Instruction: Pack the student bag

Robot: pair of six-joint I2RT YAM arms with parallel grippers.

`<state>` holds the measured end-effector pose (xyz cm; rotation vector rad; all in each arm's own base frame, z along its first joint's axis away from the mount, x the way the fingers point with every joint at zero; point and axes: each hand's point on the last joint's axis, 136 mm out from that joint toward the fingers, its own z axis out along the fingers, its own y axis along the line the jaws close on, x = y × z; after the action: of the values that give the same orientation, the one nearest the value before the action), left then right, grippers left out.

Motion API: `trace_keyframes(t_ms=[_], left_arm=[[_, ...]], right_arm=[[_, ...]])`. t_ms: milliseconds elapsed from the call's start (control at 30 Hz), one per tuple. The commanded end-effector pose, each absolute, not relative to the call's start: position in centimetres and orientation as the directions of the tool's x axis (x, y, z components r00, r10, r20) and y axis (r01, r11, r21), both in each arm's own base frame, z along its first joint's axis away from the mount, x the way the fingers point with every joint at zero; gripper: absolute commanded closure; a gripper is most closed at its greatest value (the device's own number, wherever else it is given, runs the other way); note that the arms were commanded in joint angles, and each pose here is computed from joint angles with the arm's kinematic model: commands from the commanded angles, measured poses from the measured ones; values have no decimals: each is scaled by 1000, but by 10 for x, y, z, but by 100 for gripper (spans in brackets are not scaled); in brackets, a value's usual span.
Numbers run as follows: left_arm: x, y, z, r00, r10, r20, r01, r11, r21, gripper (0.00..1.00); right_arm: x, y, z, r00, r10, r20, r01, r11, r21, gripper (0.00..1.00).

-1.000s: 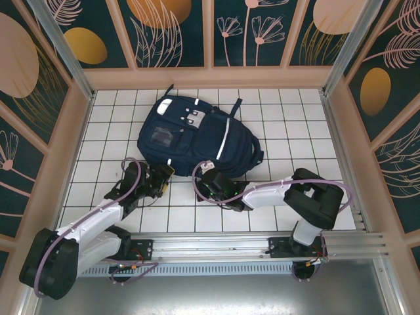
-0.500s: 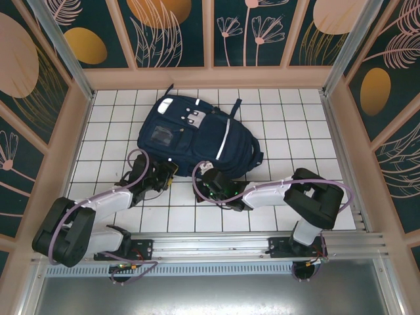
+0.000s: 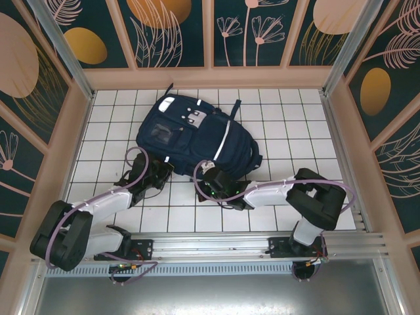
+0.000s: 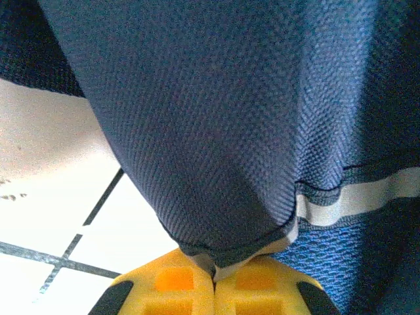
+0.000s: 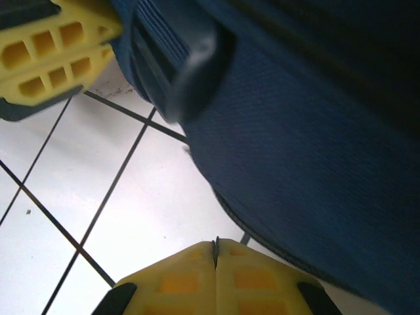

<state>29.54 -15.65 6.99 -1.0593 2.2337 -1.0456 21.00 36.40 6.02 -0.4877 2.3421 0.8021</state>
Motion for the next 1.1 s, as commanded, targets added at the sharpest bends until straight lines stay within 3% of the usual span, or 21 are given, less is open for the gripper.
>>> trace_keyframes(t_ms=[0, 167, 267, 300, 367, 400, 500, 600, 733, 1067], left_arm=[[319, -145, 101, -527, -832, -173, -385, 415, -824, 100], [320, -147, 97, -533, -830, -165, -391, 415, -822, 100], [321, -155, 98, -557, -819, -141, -371, 397, -840, 100], [322, -160, 98, -571, -812, -125, -369, 389, -844, 100], [325, -173, 105, -606, -789, -97, -346, 371, -862, 100], [326, -179, 110, -619, -780, -91, -334, 366, -869, 100], [329, -190, 131, -632, -768, -101, -289, 355, -889, 100], [330, -199, 151, -641, -759, -113, -247, 343, -906, 100], [329, -215, 166, -665, -740, -106, -217, 326, -920, 100], [325, -225, 161, -682, -726, -92, -222, 325, -919, 100]], right_arm=[[211, 348, 61, -750, -124, -649, -479, 779, 404, 100], [205, 335, 55, -754, -136, -643, -473, 791, 388, 100], [194, 351, 63, -744, -162, -648, -537, 722, 437, 100], [191, 358, 67, -736, -166, -656, -556, 701, 447, 92], [191, 368, 72, -715, -166, -679, -579, 686, 441, 65], [193, 369, 74, -696, -159, -700, -588, 686, 428, 58], [196, 360, 83, -585, -120, -802, -626, 696, 352, 49], [186, 342, 101, -350, -89, -933, -689, 699, 192, 40], [181, 338, 80, -325, -170, -930, -707, 697, 120, 40], [205, 321, 78, -288, -68, -955, -631, 764, 136, 39]])
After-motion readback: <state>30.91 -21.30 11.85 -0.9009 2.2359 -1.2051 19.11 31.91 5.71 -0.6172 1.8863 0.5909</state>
